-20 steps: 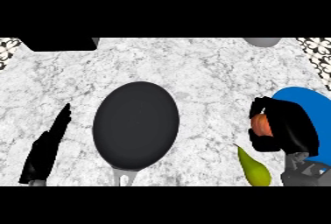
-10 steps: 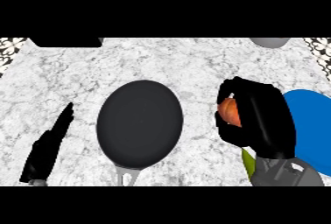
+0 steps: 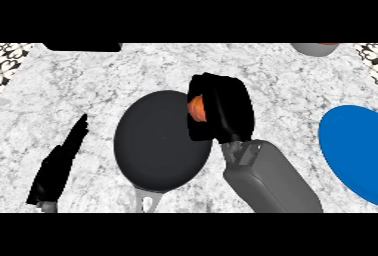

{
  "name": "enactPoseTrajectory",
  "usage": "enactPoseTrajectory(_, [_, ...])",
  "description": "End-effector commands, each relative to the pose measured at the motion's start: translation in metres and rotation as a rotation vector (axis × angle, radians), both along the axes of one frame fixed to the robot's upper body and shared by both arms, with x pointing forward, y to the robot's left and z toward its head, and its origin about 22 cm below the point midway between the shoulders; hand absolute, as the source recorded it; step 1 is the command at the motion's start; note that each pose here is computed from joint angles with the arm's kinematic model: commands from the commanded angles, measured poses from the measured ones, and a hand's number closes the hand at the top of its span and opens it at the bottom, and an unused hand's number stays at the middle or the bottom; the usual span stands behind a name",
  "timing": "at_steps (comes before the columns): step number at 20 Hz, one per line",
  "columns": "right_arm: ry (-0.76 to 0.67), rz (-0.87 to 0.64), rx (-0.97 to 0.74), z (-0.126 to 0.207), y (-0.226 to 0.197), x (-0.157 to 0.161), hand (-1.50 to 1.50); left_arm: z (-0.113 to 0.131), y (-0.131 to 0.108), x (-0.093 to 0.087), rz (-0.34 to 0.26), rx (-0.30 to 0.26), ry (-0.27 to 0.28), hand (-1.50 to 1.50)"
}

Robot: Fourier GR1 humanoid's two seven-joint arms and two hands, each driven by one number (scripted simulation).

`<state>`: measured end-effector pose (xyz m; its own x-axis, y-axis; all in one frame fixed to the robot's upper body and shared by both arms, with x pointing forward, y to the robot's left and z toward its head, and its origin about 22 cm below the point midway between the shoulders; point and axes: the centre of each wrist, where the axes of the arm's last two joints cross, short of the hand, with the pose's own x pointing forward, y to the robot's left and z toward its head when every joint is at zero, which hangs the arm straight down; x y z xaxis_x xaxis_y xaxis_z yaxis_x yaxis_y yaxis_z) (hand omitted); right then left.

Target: Pick the squash from the plate and place it in the pan

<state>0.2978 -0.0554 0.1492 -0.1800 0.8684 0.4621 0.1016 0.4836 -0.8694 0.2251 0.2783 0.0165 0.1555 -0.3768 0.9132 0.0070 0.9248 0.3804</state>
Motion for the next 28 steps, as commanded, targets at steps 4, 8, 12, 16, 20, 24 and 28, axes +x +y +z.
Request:
enactPoseTrajectory(4, [0.093,0.005,0.027,-0.030,0.040,0.045,1.50,-0.004,-0.015,0.018,-0.018,0.006,-0.014,0.00])
enactPoseTrajectory(8, [0.158,-0.011,-0.041,-0.035,0.050,0.069,1.50,-0.010,-0.015,0.005,-0.051,-0.001,-0.009,0.00])
enactPoseTrajectory(12, [0.252,0.084,-0.183,-0.073,0.054,0.062,1.50,0.001,-0.013,0.023,-0.063,0.006,-0.022,0.00])
enactPoseTrajectory(16, [0.480,-0.033,0.201,-0.078,0.035,0.067,-1.50,0.003,-0.021,0.023,-0.090,0.011,-0.030,0.00])
enactPoseTrajectory(20, [0.506,-0.034,0.372,-0.091,0.028,0.067,-1.50,0.004,-0.028,0.021,-0.108,-0.003,-0.030,0.00])
enactPoseTrajectory(24, [0.324,-0.004,0.494,-0.081,0.040,0.063,-1.50,-0.001,-0.022,0.028,-0.088,0.001,-0.010,0.00])
enactPoseTrajectory(28, [0.178,-0.062,0.620,-0.075,0.038,0.068,-1.50,0.007,-0.025,0.034,-0.072,-0.001,-0.024,0.00])
